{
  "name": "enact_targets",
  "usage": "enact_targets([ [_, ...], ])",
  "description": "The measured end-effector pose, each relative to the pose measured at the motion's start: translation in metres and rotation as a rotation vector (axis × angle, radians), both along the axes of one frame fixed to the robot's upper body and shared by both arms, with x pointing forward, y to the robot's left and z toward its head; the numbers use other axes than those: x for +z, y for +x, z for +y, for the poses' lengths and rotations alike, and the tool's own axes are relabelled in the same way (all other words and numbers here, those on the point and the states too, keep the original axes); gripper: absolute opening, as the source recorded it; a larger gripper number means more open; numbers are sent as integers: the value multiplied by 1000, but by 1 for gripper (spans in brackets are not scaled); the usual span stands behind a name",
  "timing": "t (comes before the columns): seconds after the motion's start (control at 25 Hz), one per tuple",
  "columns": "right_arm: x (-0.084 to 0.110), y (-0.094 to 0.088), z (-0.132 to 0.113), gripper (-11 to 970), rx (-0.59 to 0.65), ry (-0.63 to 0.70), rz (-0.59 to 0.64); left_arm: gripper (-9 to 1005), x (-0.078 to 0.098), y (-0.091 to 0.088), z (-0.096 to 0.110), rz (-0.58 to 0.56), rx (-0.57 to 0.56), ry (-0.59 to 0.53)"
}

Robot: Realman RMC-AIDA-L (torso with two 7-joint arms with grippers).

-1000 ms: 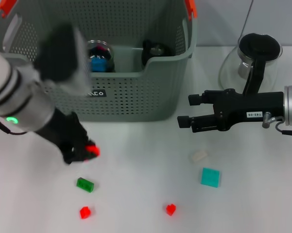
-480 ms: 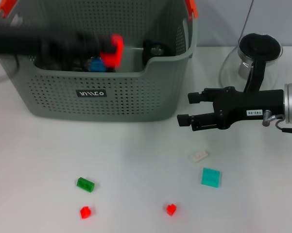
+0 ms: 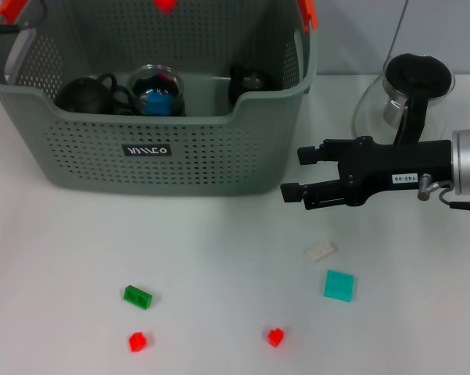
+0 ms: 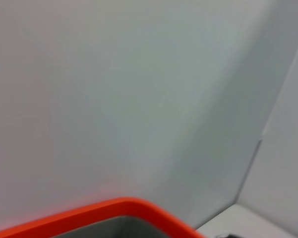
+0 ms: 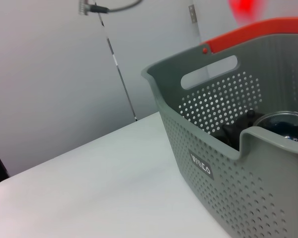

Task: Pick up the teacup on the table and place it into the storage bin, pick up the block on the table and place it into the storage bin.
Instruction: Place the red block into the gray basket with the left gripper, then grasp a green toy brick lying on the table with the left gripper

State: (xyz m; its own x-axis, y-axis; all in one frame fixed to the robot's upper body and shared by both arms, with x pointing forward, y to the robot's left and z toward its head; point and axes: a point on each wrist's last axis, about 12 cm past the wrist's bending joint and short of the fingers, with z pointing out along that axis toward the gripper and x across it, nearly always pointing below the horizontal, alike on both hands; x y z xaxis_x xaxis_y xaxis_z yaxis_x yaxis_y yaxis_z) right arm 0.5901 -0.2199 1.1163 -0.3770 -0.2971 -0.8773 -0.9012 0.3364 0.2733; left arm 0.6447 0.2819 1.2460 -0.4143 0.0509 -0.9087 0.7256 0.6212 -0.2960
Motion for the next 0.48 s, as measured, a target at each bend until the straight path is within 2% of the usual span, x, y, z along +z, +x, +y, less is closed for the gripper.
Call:
enact_targets([
  [0.04, 0, 0, 0, 912, 0, 0, 0, 214, -5, 6, -6, -2, 34, 52],
  [0.16, 0, 0, 0, 913, 1, -1, 0, 226, -6, 7, -8, -6, 44, 74],
  [0.36, -1, -1, -2, 914, -1, -3, 2, 469, 2, -6, -2, -14, -3, 67],
  [0.44, -1, -1, -2, 913, 0, -4, 0, 606, 8, -21, -3, -30, -93, 78],
  [0.48, -1, -1, -2, 912, 0, -5, -1, 674, 10, -34, -7, -51, -183, 101],
])
